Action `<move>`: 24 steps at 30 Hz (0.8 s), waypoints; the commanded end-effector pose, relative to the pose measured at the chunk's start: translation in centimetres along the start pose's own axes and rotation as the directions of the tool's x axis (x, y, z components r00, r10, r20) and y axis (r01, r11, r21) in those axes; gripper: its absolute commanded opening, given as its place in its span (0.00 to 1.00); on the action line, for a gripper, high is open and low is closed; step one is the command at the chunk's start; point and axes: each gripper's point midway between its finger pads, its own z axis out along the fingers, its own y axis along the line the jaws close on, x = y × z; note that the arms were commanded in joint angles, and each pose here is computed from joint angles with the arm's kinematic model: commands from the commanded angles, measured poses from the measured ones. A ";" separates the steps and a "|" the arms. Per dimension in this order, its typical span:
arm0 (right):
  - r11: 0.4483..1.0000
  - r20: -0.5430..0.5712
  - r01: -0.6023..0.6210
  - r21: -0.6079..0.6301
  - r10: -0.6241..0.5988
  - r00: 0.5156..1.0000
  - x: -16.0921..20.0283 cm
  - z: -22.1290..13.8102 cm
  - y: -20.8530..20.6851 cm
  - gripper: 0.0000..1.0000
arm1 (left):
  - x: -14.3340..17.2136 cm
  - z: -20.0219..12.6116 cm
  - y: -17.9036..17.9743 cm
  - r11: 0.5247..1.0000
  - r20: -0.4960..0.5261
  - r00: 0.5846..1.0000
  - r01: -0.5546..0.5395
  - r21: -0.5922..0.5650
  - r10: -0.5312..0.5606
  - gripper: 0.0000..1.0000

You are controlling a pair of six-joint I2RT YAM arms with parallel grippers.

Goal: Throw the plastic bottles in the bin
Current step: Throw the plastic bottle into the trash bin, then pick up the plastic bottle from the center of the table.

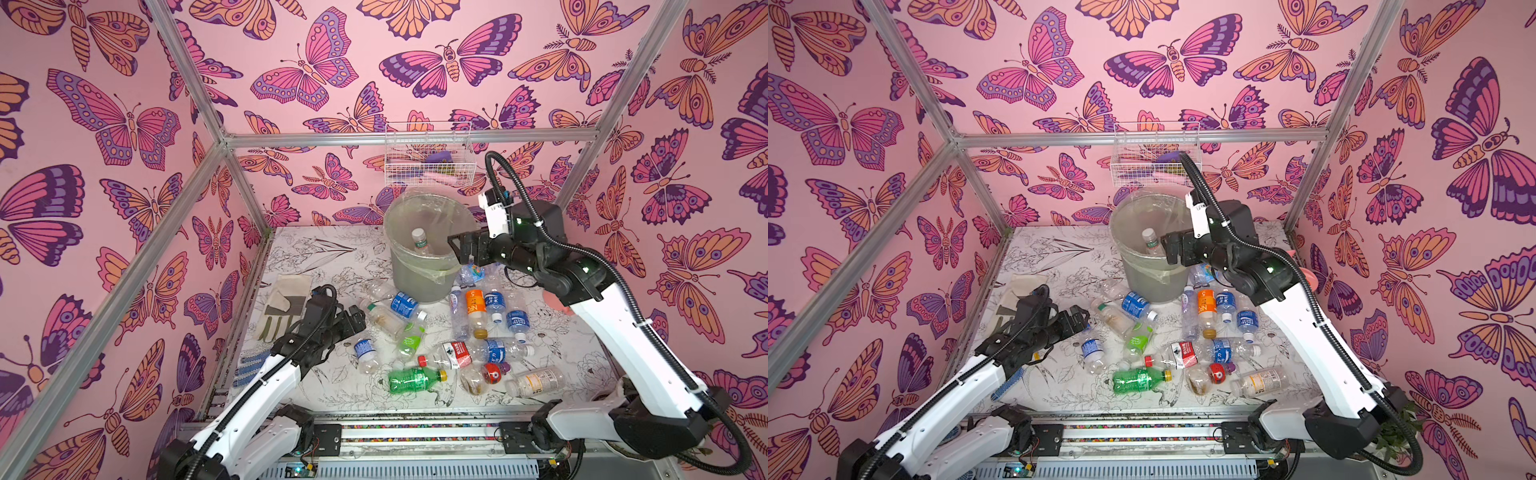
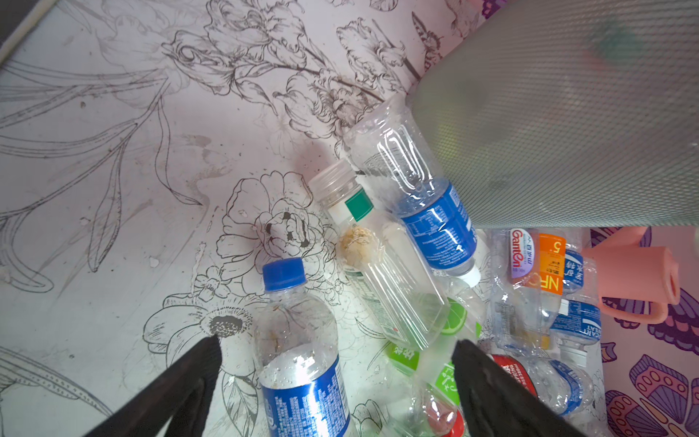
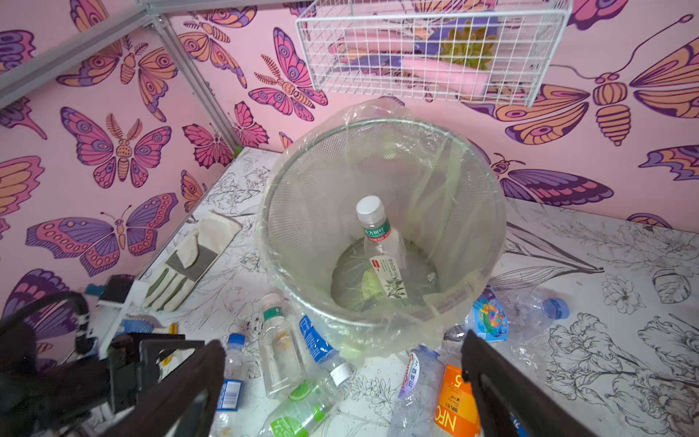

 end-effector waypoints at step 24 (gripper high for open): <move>0.979 -0.155 0.013 -0.203 -0.045 0.987 10.0 0.2 1.9 0.99 | 7.9 3.8 3.7 0.971 -0.226 0.970 0.037 -0.237 -0.092 0.86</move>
